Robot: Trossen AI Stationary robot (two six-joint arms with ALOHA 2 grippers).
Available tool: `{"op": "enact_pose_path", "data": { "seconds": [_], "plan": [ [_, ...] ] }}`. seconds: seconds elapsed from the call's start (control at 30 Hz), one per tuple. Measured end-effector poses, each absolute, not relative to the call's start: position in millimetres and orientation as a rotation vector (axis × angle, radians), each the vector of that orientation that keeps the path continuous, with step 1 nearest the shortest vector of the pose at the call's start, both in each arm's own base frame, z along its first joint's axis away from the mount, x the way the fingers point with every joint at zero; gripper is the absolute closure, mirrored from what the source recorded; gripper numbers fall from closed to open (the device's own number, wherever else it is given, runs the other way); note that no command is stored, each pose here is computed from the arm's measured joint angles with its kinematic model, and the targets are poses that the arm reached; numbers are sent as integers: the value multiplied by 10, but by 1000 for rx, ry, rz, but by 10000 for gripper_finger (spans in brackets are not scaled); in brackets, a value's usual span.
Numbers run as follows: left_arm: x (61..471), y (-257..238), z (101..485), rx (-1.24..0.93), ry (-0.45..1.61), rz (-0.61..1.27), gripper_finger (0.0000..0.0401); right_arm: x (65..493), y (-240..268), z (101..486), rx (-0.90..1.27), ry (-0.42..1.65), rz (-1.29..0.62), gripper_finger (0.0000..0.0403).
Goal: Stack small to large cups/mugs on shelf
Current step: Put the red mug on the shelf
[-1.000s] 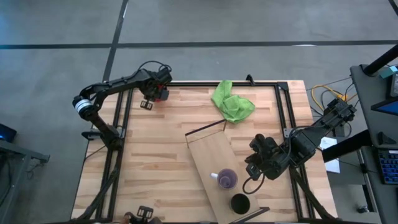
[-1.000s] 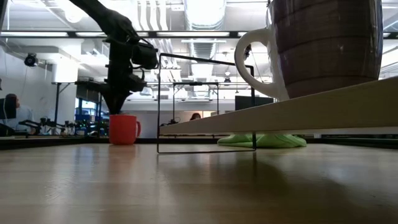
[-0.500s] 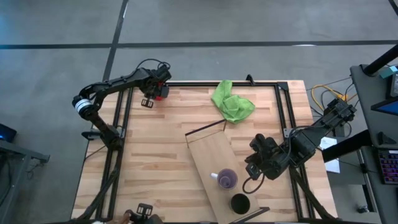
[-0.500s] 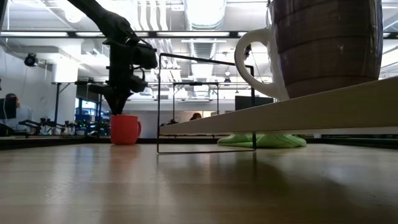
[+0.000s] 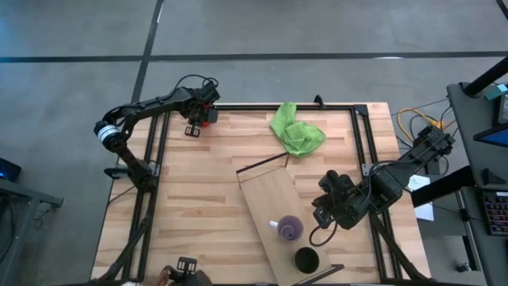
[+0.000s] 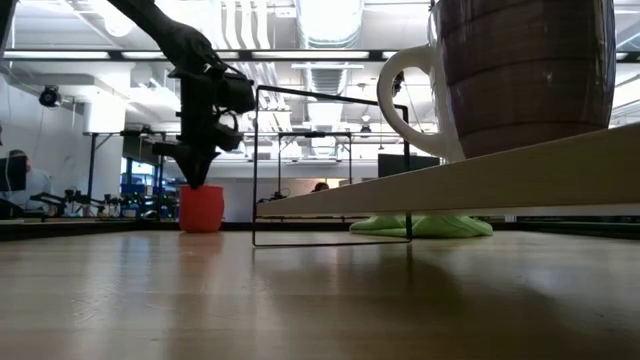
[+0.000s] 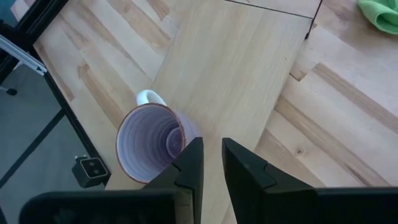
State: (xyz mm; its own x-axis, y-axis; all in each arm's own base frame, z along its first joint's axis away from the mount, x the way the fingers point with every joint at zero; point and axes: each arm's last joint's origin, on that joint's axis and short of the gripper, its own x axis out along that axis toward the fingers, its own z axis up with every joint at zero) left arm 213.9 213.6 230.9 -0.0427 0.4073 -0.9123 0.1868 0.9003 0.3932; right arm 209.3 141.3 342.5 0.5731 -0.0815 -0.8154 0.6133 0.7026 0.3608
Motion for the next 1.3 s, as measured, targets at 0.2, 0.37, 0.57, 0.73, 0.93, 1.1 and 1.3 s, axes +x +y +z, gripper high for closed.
{"op": "enact_pose_path", "data": {
  "seconds": [0.2, 0.37, 0.57, 0.73, 0.93, 1.1, 1.3],
  "plan": [
    [2153, 2147, 2262, 458, 1632, 178, 341, 2093, 1413, 3425, 687, 874, -447, 349],
    [2157, 2145, 2247, 426, 1620, 183, 377, 2093, 1413, 3426, 687, 873, -446, 349],
    [2165, 2136, 2286, 372, 1620, 241, 398, 2093, 1413, 3425, 685, 874, -446, 349],
    [2198, 2078, 2422, 327, 1611, 282, 400, 2091, 1411, 3424, 678, 877, -445, 349],
    [2273, 1909, 2687, 237, 1569, 321, 400, 2091, 1410, 3424, 665, 877, -442, 349],
    [2356, 1676, 2904, 120, 1486, 300, 401, 2091, 1410, 3424, 655, 878, -437, 349],
    [2423, 1328, 3139, 106, 1502, 259, 401, 2091, 1410, 3424, 622, 883, -421, 349]
  ]
}}
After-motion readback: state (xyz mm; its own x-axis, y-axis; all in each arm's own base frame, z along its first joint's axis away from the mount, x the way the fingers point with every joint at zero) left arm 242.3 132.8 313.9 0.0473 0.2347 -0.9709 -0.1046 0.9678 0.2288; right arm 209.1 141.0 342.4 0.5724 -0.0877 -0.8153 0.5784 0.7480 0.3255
